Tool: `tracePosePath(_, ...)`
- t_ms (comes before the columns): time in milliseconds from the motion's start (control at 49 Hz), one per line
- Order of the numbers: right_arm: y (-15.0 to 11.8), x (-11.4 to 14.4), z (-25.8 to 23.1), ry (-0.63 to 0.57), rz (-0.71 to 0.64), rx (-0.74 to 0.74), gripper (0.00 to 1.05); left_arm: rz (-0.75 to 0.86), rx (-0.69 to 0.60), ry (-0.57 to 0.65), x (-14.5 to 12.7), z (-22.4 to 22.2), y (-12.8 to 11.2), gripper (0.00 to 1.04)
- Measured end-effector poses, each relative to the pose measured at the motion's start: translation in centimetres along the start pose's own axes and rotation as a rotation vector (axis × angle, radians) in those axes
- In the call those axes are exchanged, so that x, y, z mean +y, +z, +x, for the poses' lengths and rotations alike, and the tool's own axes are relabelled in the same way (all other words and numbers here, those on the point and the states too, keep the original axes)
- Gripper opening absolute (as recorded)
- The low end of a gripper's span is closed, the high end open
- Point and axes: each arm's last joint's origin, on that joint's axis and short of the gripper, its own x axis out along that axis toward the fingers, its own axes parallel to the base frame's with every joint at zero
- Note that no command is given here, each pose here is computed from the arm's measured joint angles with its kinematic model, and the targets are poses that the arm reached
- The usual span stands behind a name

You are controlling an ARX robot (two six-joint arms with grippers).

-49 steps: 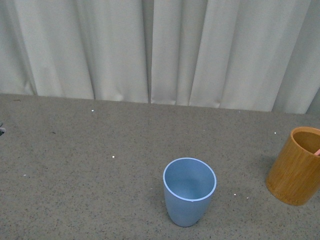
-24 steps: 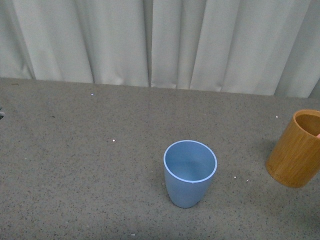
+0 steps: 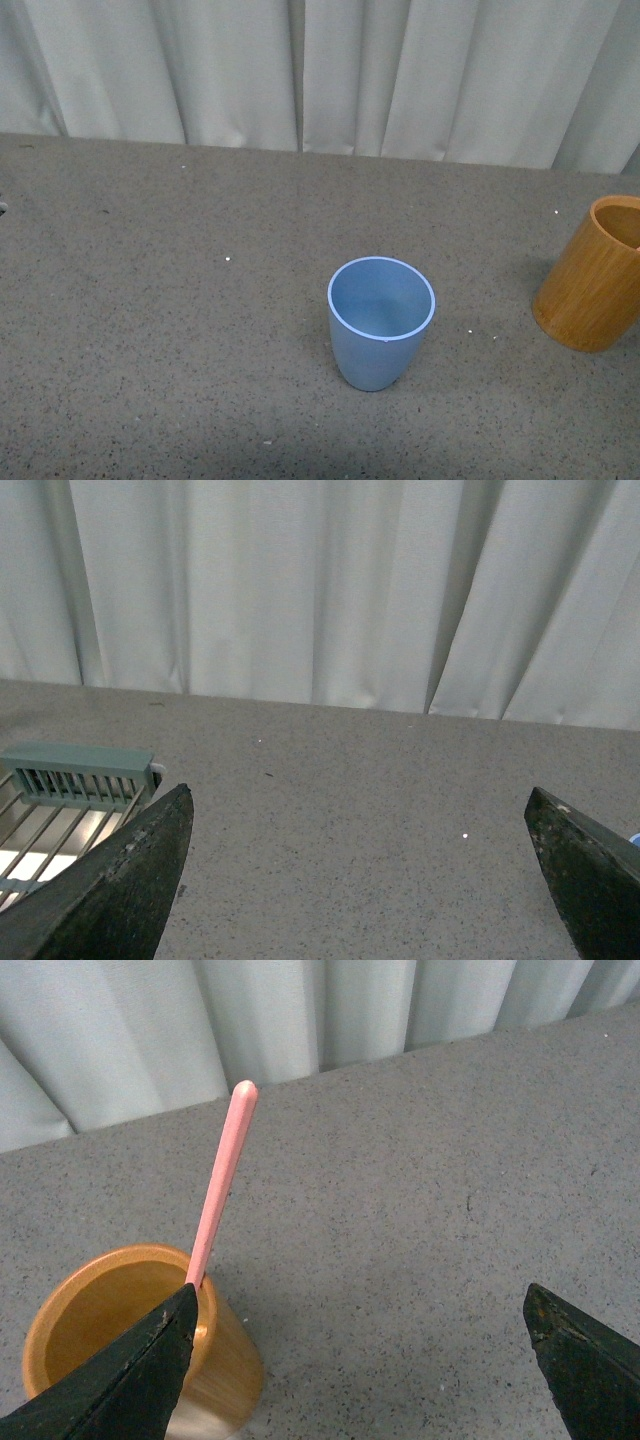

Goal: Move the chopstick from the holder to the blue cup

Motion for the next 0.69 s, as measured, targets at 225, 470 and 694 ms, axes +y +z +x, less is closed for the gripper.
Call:
tracePosePath(225, 0.8, 0.5, 1.2, 0.000, 0.000, -0.009, 0.95, 0.000, 0.000, 0.000, 0.0, 0.0, 0.0, 0.98)
tracePosePath(470, 0.8, 1.1, 2.2, -0.031, 0.003, -0.005, 0.95, 0.000, 0.000, 0.000, 0.0, 0.0, 0.0, 0.98)
tracePosePath(694, 0.6, 2.2, 3.0, -0.046, 0.003, 0.004, 0.95, 0.000, 0.000, 0.000, 0.0, 0.0, 0.0, 0.98)
